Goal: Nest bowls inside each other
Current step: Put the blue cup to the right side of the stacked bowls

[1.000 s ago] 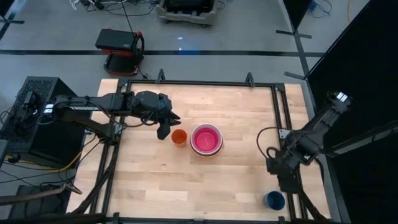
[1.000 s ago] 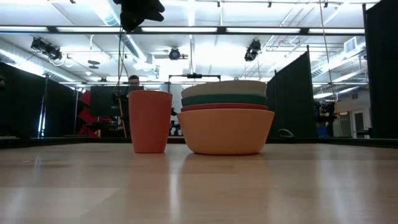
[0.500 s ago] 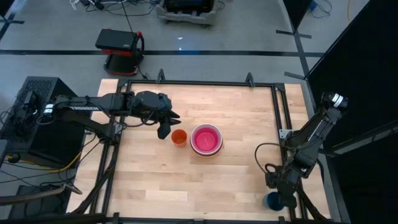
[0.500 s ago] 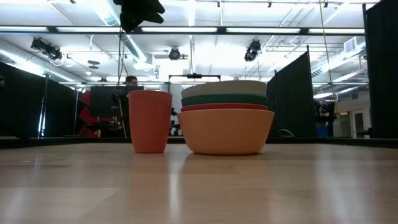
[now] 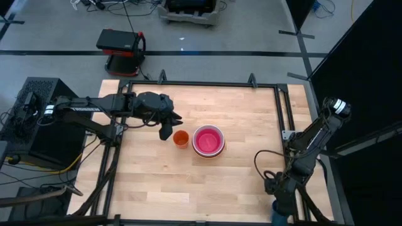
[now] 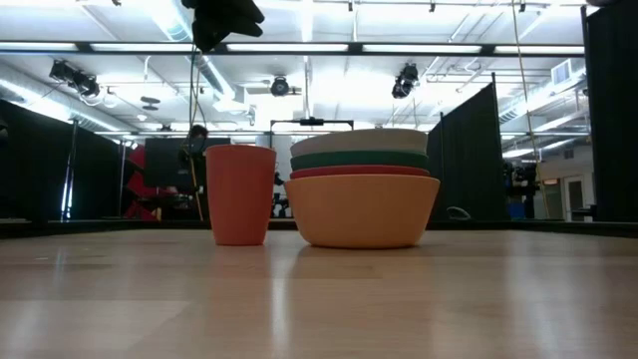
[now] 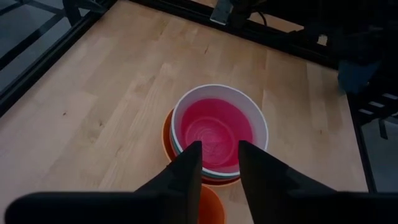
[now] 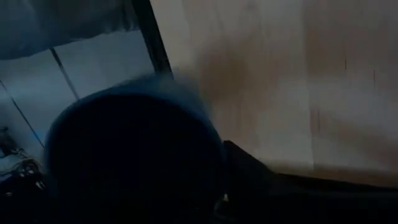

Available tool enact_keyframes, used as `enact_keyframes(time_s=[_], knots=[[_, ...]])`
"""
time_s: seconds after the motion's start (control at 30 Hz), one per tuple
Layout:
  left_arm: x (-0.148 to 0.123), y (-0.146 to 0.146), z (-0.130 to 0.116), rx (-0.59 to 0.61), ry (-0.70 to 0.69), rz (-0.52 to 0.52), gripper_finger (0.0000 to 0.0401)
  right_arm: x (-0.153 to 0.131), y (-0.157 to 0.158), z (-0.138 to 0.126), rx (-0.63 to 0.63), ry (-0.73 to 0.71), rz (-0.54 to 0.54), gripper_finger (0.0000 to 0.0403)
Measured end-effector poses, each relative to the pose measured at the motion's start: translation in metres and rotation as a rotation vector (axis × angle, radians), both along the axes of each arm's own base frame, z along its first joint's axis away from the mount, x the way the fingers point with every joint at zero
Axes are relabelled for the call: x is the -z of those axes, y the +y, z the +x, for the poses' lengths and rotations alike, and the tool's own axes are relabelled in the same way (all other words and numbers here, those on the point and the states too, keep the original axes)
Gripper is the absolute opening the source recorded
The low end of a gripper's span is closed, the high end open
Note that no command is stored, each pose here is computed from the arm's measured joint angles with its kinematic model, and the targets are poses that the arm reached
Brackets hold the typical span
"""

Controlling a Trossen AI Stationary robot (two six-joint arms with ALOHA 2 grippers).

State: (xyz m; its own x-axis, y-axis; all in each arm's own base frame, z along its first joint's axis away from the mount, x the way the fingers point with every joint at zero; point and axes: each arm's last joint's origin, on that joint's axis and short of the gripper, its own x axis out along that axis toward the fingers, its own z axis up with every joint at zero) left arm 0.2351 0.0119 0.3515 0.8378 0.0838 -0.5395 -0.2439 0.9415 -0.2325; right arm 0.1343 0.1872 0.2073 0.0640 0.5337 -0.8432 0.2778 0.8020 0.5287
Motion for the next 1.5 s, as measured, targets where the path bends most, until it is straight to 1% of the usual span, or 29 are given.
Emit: enact_keyframes(time_s=[0.37,0.53,0.67,0.83,1.37,1.5], knots=[[0.001,0.0,0.0,-0.012,0.003,-0.013,0.0077,-0.016,-0.033,0.028,0.194,-0.098,-0.021,0.0002],[0.001,0.0,0.0,-0.006,0.004,-0.017,0.008,-0.034,-0.075,0.041,0.358,-0.167,-0.153,0.0],[0.001,0.0,0.0,-0.004,0.004,-0.018,0.0082,-0.048,-0.106,0.05,0.453,-0.171,-0.261,0.0],[0.001,0.0,0.0,0.0,0.005,-0.012,0.0077,-0.065,-0.137,0.058,0.601,-0.154,-0.326,0.0],[0.001,0.0,0.0,0.029,0.015,0.039,0.0075,-0.075,-0.191,0.061,0.715,-0.081,-0.43,0.0],[0.001,0.0,0.0,0.034,0.021,0.061,0.0071,-0.074,-0.195,0.069,0.693,-0.083,-0.45,0.0]])
